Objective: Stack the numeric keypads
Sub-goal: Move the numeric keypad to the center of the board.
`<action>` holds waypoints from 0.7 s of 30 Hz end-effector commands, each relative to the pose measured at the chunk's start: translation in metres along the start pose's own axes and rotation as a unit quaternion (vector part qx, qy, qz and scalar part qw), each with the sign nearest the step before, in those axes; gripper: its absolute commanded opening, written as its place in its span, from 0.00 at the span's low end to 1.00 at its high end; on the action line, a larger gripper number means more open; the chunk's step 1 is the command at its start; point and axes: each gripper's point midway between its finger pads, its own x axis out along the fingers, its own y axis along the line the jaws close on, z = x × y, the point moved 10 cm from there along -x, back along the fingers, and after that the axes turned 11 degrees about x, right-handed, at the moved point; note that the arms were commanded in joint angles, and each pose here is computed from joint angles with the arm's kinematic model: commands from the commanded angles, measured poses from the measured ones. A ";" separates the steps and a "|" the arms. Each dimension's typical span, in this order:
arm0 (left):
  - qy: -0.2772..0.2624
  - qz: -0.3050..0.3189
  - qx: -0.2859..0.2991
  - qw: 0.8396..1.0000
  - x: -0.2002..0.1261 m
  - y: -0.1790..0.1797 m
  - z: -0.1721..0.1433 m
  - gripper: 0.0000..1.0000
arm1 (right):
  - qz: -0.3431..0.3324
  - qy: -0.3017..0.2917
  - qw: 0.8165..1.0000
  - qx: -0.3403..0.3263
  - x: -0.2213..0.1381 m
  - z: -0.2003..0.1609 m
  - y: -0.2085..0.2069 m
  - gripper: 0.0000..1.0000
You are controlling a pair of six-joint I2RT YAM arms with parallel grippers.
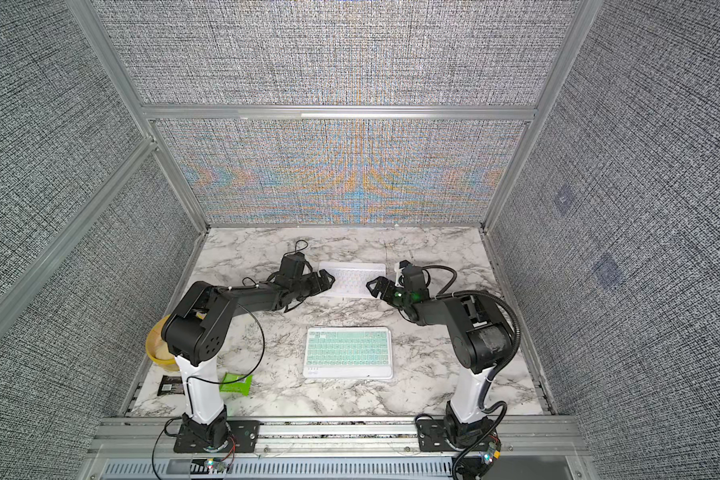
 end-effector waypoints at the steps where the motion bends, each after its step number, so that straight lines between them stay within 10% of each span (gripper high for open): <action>1: 0.080 -0.120 -0.021 0.989 0.007 -0.020 -0.016 0.93 | 0.132 0.130 0.981 0.065 0.003 -0.020 0.015 0.90; 21: 0.084 -0.101 -0.015 0.991 0.003 -0.018 -0.014 0.92 | 0.182 0.038 0.969 0.162 0.005 0.006 -0.040 0.76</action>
